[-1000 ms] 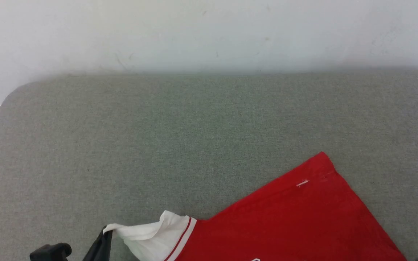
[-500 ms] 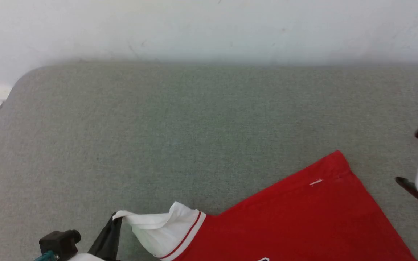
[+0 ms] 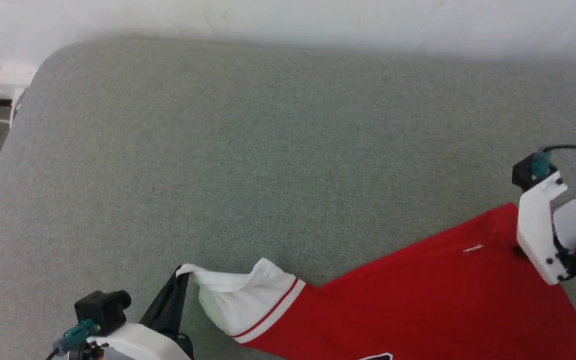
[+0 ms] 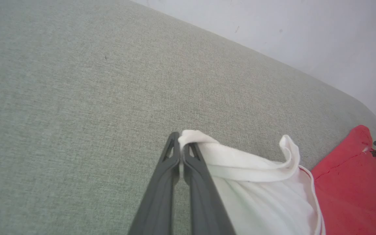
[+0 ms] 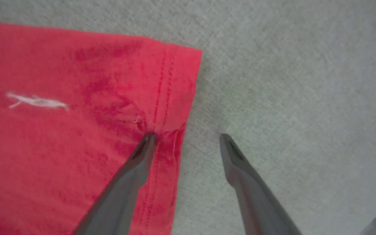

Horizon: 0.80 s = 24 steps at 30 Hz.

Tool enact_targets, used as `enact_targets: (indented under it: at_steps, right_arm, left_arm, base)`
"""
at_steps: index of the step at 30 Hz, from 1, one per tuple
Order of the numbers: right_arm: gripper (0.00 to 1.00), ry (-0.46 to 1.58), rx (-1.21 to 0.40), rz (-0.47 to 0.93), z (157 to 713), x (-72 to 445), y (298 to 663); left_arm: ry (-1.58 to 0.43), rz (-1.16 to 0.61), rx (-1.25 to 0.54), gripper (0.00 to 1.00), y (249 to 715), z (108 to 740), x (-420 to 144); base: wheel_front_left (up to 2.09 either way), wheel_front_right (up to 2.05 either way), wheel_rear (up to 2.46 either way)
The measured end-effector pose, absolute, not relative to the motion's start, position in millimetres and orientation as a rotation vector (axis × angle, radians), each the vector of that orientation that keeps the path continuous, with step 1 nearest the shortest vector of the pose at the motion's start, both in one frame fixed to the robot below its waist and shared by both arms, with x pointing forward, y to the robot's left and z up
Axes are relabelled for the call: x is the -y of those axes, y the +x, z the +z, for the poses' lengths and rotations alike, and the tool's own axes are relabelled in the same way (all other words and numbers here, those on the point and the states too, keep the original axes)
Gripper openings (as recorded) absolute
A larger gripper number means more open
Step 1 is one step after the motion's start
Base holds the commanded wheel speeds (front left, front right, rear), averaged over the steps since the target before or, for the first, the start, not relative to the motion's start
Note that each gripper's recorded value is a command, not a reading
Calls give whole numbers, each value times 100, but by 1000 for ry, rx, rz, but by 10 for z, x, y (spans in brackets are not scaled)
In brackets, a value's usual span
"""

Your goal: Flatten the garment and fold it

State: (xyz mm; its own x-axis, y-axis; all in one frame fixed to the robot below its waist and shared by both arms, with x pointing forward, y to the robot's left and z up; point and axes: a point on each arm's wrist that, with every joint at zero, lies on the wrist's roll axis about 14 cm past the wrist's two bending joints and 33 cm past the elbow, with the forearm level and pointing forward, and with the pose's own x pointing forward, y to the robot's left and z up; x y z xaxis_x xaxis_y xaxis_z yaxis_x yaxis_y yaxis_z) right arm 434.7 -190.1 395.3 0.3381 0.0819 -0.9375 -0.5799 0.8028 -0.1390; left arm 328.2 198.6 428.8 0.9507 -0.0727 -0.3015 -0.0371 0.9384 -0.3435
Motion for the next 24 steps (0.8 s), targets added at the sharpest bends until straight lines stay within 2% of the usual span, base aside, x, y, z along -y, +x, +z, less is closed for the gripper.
enact_targets:
  at_steps: [6,7,8,15,24]
  right_arm:
    - [100,-528,-1218,499,3669,1849,4308]
    - [18,-521,-1215,503,3660,1843,4320]
    - [0,-508,-1212,505,3659,1841,4327]
    - [0,-435,-1068,528,3788,1766,4384]
    - [0,-263,-546,527,4797,1562,4681]
  left_arm:
    - [-356,9,-345,0,3257,4173,-2042]
    - [-355,13,-349,0,3255,4158,-2052]
    - [-354,13,-350,0,3261,4152,-2054]
    - [-346,7,-333,0,3280,4182,-2054]
    - [-282,-4,-243,0,3218,4448,-2135]
  base:
    - [0,0,0]
    - [0,0,0]
    - [0,0,0]
    - [0,0,0]
    - [0,0,0]
